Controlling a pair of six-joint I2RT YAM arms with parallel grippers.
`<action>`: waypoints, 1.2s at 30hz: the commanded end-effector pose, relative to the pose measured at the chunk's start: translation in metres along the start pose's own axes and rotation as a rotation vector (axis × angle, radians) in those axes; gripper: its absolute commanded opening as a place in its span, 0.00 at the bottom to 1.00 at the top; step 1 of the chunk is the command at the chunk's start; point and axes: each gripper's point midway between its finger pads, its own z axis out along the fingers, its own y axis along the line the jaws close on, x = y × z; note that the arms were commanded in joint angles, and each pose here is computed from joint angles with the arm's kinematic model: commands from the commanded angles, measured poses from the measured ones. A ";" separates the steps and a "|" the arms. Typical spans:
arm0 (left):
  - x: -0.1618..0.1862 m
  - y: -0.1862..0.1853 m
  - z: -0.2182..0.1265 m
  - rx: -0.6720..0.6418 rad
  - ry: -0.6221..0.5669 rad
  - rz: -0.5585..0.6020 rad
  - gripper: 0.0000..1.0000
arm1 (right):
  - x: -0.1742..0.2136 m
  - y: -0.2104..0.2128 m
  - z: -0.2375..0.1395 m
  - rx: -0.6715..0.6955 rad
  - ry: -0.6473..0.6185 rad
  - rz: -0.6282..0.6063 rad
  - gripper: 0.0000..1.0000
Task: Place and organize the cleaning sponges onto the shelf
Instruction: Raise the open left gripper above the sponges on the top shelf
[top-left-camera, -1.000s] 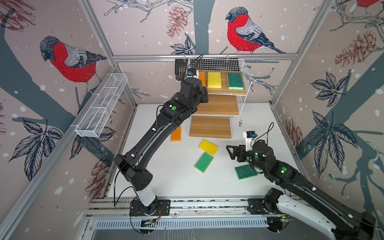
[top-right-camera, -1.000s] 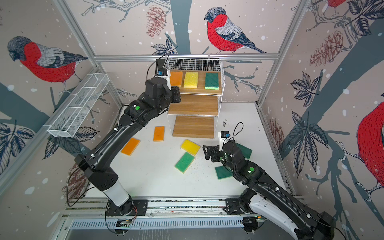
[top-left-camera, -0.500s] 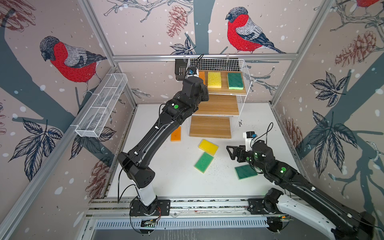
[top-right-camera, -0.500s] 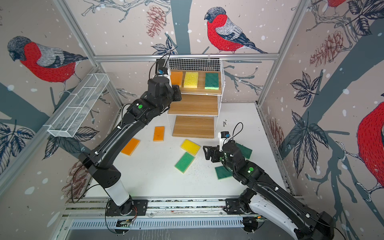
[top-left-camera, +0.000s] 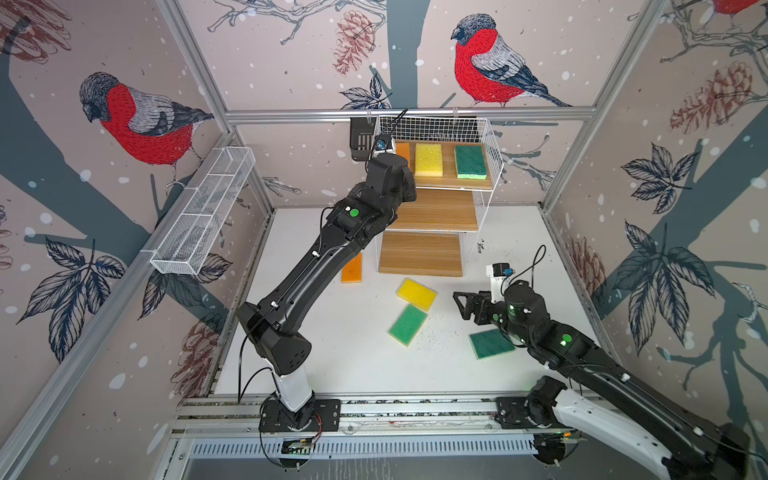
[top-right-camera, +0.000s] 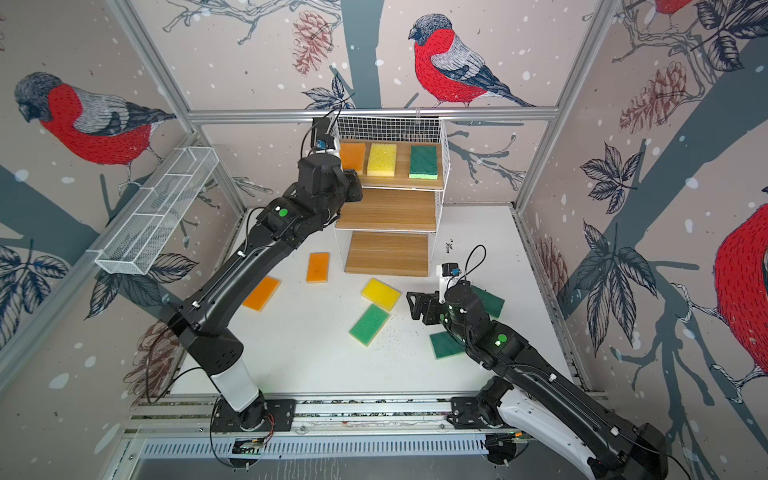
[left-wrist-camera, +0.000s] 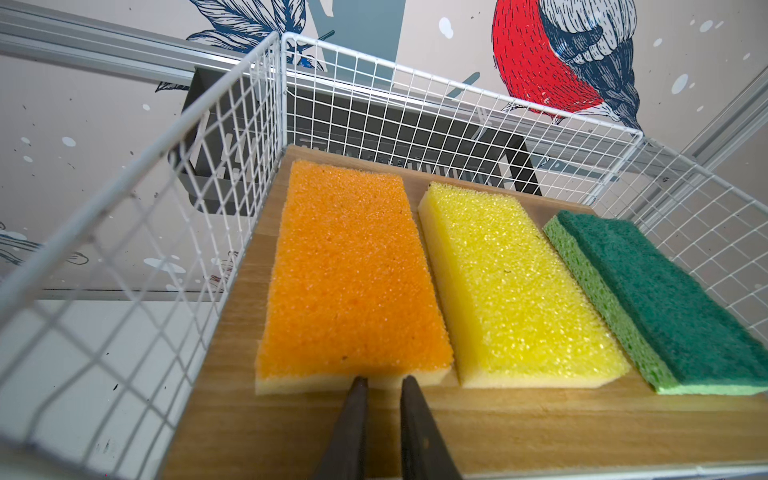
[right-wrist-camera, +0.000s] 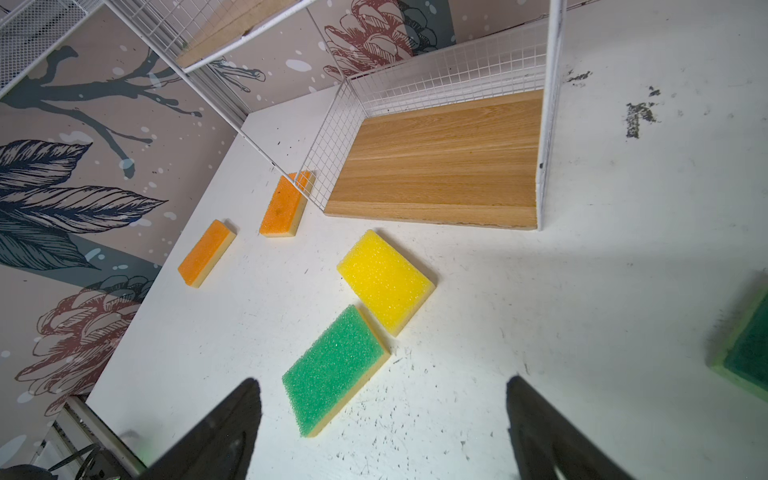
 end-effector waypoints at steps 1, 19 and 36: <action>-0.010 0.002 0.001 -0.015 -0.037 -0.014 0.19 | -0.003 0.000 0.000 -0.003 -0.015 -0.010 0.92; -0.007 0.015 0.006 -0.058 -0.032 -0.023 0.19 | -0.002 -0.001 0.000 0.001 -0.012 -0.006 0.92; -0.008 0.003 -0.007 0.021 -0.011 -0.013 0.20 | -0.006 -0.003 -0.002 0.015 -0.021 0.002 0.92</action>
